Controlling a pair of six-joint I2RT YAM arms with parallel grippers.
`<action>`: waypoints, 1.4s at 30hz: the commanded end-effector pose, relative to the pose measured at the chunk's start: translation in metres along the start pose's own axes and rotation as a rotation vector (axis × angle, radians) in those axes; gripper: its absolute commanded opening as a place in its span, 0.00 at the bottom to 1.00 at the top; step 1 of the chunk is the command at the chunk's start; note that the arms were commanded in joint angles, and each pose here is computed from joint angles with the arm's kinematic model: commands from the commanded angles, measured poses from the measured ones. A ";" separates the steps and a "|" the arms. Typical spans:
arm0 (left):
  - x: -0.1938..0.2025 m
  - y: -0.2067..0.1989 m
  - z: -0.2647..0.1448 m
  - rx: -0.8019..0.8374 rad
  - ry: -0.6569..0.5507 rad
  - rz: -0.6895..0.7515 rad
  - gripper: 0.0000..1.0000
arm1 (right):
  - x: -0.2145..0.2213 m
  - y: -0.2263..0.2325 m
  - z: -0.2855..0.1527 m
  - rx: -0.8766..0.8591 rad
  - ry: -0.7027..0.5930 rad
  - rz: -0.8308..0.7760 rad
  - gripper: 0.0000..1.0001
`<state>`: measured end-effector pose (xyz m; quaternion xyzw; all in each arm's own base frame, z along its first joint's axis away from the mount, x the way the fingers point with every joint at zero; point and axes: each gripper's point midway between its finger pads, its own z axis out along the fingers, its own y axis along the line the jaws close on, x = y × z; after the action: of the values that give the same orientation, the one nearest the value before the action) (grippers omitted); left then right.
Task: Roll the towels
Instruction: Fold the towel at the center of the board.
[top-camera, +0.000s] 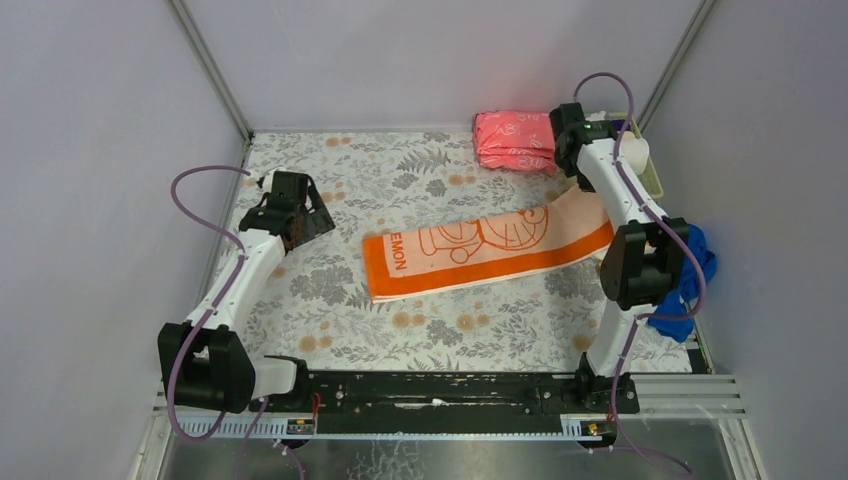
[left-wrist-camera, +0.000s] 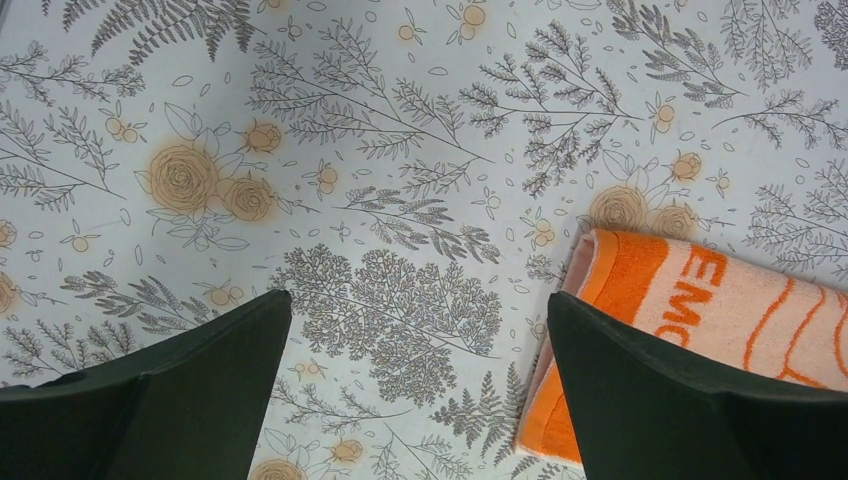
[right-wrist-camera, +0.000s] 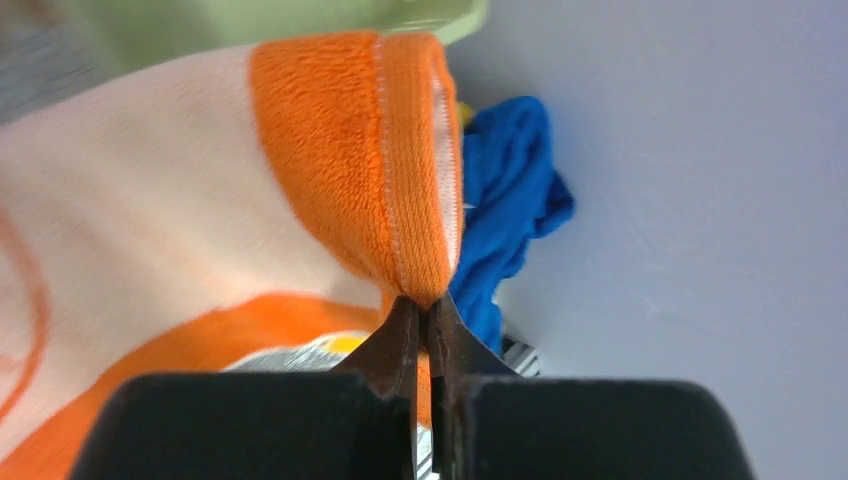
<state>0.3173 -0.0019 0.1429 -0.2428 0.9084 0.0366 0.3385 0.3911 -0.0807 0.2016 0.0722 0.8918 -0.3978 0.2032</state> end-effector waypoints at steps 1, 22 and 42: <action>-0.003 -0.011 0.004 0.043 -0.016 0.005 1.00 | 0.001 0.058 -0.056 -0.314 -0.061 -0.084 0.00; 0.028 -0.026 0.007 0.151 0.098 0.007 1.00 | 0.040 0.272 -0.269 -1.187 -0.017 -0.151 0.00; 0.047 -0.039 0.015 0.216 0.183 0.020 0.96 | 0.072 0.317 -0.334 -1.320 0.066 -0.220 0.00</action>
<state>0.3025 -0.0435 0.1049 -0.2093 0.9403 -0.0580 0.2619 0.3268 0.3576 0.1439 -0.1400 0.9624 0.1806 0.1467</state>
